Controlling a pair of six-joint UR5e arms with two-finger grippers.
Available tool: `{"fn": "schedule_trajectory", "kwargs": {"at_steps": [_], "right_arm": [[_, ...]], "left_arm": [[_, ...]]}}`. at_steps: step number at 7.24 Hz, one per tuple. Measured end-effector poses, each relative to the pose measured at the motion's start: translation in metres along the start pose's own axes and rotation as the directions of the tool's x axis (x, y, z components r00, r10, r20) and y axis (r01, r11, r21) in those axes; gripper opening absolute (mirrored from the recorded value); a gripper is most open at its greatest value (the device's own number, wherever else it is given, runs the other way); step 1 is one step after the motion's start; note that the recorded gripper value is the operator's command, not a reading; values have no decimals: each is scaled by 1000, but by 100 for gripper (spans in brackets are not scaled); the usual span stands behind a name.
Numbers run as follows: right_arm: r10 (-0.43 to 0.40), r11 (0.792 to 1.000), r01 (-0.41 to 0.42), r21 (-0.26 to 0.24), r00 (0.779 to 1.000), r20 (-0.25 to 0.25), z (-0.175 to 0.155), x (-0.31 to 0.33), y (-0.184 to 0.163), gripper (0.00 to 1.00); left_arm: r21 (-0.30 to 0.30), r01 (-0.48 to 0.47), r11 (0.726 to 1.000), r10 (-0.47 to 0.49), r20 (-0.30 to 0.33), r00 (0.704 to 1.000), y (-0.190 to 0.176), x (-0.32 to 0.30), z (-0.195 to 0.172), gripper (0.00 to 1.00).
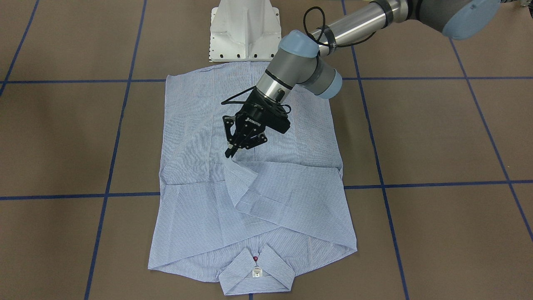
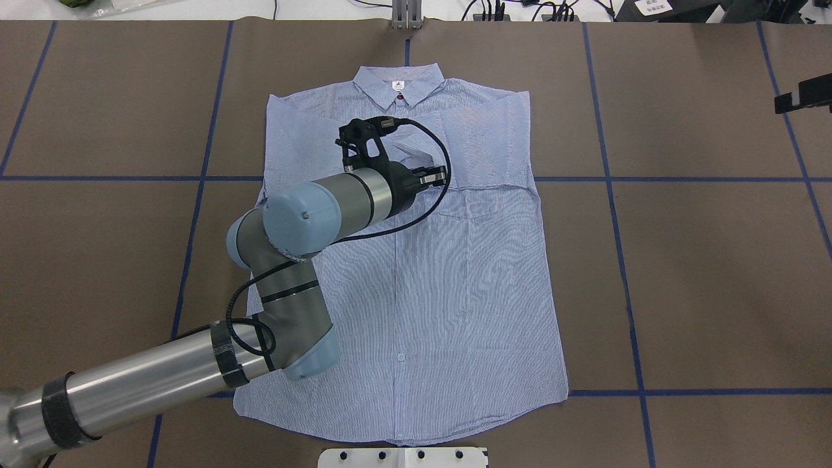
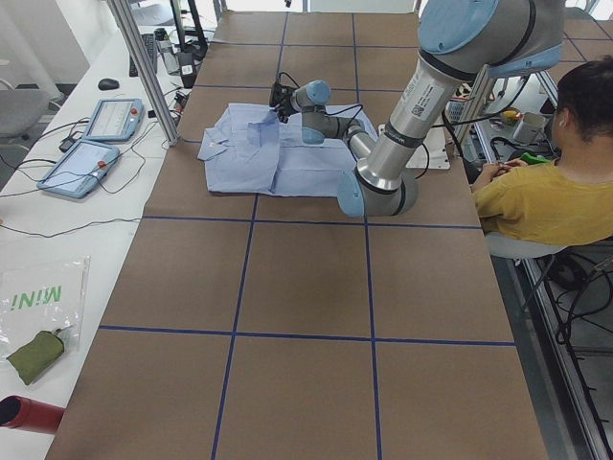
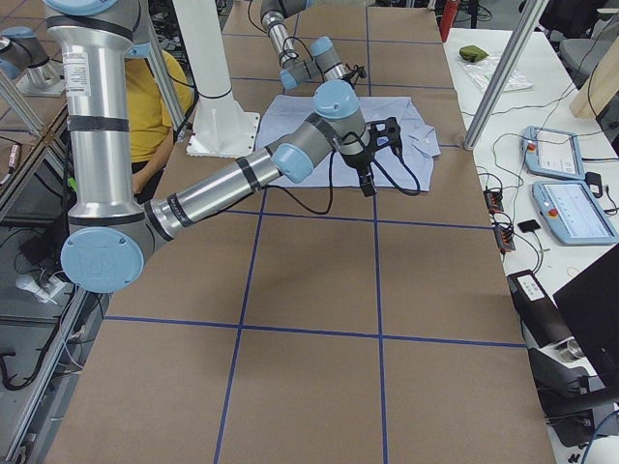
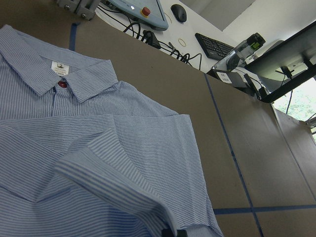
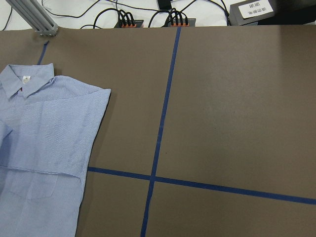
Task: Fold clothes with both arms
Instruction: 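Carry the sleeve with the left gripper across the shirt front and release, then move the left gripper to its hem corner while the right approaches the other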
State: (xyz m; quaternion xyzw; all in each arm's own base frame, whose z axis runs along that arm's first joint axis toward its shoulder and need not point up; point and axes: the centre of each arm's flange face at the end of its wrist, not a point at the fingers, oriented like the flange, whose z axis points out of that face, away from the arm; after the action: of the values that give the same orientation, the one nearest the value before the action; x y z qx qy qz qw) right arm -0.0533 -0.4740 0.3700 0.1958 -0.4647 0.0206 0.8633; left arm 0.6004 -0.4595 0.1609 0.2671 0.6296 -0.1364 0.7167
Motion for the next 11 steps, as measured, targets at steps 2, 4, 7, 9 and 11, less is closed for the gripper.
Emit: {"fn": "schedule_trajectory", "kwargs": {"at_steps": [2, 4, 7, 9, 11], "right_arm": [[5, 1000, -5, 1, 1000, 1, 0, -1, 0, 100], [26, 1000, -26, 5, 1000, 5, -2, -5, 0, 100], [122, 992, -122, 2, 992, 36, 11, -36, 8, 100], [188, 982, -188, -14, 982, 22, 44, -93, 49, 100], [230, 973, -230, -29, 973, -9, 56, -144, 124, 100]], "left_arm": [[-27, -37, 999, 37, 5, 999, 27, 15, 8, 100], [-52, -104, 993, 104, -7, 995, 36, 26, 6, 100], [-147, -233, 961, 242, 45, 969, 30, 14, -45, 100], [-205, -297, 933, 321, 96, 942, 19, -5, -117, 100], [-252, -306, 918, 340, 102, 935, 17, -43, -181, 100]]}}
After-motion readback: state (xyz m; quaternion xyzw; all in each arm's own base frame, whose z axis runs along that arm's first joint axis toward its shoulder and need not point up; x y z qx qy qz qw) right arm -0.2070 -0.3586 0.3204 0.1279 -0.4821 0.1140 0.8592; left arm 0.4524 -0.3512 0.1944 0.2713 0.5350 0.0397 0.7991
